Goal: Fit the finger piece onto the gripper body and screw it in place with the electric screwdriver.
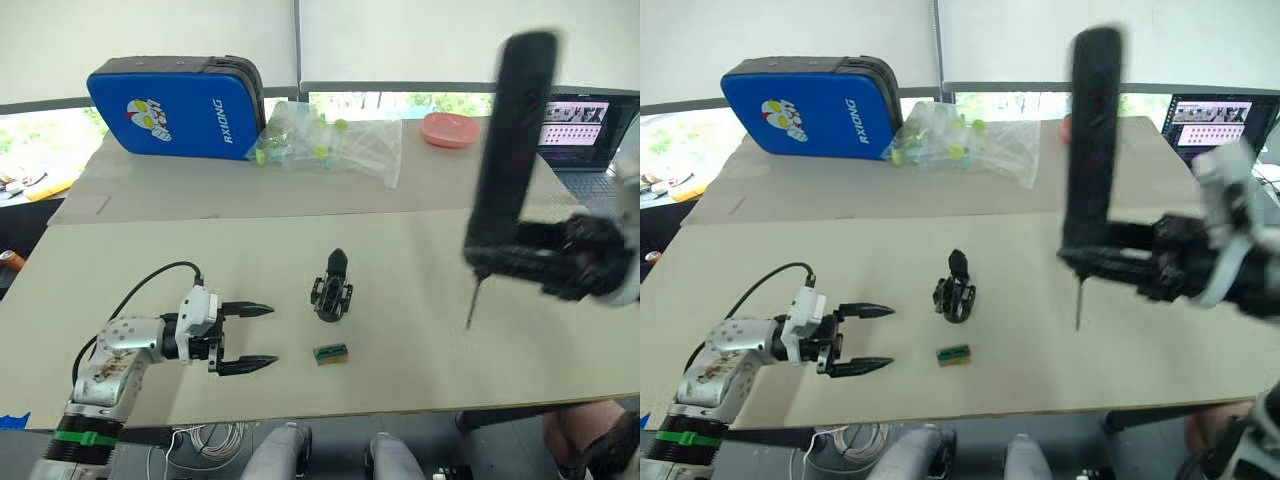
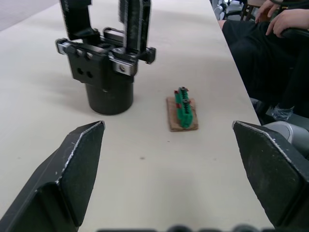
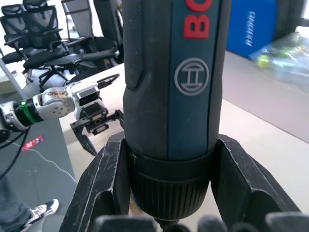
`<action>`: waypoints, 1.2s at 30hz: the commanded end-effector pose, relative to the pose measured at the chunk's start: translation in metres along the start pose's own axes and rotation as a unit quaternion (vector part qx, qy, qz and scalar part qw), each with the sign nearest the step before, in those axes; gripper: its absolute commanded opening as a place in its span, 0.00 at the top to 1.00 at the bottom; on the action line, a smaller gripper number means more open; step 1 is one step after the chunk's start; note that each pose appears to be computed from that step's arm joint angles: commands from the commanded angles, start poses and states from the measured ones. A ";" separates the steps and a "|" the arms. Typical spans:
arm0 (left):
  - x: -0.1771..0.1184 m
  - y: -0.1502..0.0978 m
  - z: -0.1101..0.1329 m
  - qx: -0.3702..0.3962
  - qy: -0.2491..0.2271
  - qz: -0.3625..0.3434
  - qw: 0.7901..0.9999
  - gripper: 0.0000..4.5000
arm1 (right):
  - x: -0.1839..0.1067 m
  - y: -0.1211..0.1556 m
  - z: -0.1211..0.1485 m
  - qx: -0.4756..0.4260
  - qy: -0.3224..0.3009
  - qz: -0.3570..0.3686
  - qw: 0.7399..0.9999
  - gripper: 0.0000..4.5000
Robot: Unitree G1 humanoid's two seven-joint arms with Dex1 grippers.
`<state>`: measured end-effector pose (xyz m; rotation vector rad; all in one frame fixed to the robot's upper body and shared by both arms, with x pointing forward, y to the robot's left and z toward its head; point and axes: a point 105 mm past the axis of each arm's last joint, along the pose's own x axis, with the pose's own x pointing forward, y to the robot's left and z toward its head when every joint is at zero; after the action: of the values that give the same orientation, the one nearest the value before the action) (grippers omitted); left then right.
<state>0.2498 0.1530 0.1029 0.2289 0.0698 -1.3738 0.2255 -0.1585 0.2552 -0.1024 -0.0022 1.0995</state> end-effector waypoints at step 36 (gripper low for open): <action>0.087 -0.017 -0.033 -0.007 0.010 -0.013 1.000 0.00 | 0.081 0.051 -0.047 -0.127 -0.169 0.172 0.962 0.58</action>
<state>0.2556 0.0768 0.0599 0.2350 0.0758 -1.3833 0.2221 -0.0669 0.1909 -0.1230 -0.3804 1.4542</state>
